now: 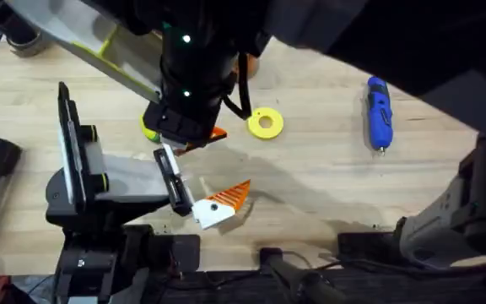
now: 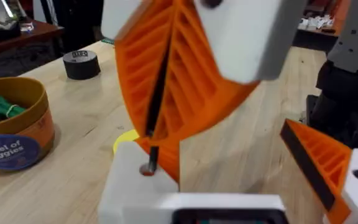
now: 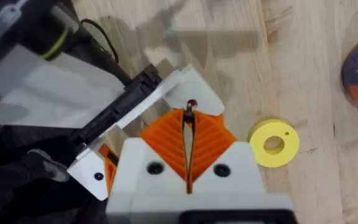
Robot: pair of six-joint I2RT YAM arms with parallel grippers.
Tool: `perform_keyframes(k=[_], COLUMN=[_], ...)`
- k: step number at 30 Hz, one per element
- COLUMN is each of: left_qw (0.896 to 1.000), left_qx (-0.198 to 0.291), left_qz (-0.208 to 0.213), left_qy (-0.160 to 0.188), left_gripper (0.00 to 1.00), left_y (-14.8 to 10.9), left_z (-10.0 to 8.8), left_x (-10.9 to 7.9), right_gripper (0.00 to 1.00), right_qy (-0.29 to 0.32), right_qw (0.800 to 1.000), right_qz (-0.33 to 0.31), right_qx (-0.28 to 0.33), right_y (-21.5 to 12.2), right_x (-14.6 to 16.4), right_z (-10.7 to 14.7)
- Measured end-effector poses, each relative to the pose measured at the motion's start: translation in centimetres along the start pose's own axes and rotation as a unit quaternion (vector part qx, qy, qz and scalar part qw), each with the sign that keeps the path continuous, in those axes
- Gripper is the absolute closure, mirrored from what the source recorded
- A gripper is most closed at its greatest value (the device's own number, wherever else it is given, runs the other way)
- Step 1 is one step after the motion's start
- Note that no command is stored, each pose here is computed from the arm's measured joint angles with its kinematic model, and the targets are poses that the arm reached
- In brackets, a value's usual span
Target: Pick up the gripper from the table and insert it into the empty holder that is missing its gripper. Then pick up a screw, insert it into the mounting hole, and use the screwdriver to tighten it. Finally, clean up the table by picking up the vegetable and placing it into the bucket.
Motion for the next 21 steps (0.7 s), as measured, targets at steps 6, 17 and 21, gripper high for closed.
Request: perform_keyframes(k=[6,17,21], left_qw=[1.0,1.0,1.0], left_qx=[0.0,0.0,0.0], left_qz=[0.0,0.0,0.0], left_qy=[0.0,0.0,0.0], left_gripper=[0.015,0.015,0.015], left_y=[0.0,0.0,0.0], left_z=[0.0,0.0,0.0], left_x=[0.0,0.0,0.0], right_gripper=[0.996,0.996,0.996], right_qy=[0.0,0.0,0.001], right_qw=[1.0,1.0,1.0], right_qz=[0.0,-0.001,-0.001], right_qx=[0.0,0.005,0.01], right_y=[0.0,0.49,0.92], right_x=[0.0,-0.05,-0.1], right_z=[0.0,-0.06,-0.09])
Point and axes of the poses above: each hand's point on the last joint's axis, 136 mm out from that joint toward the fingers, its own y axis out along the fingers, its own x axis along the line the jaws close on, z = x × y, the point moved 5 cm from there along -y, back along the fingers, and after that the axes turned 3 degrees about y, right-handed, at the moved point
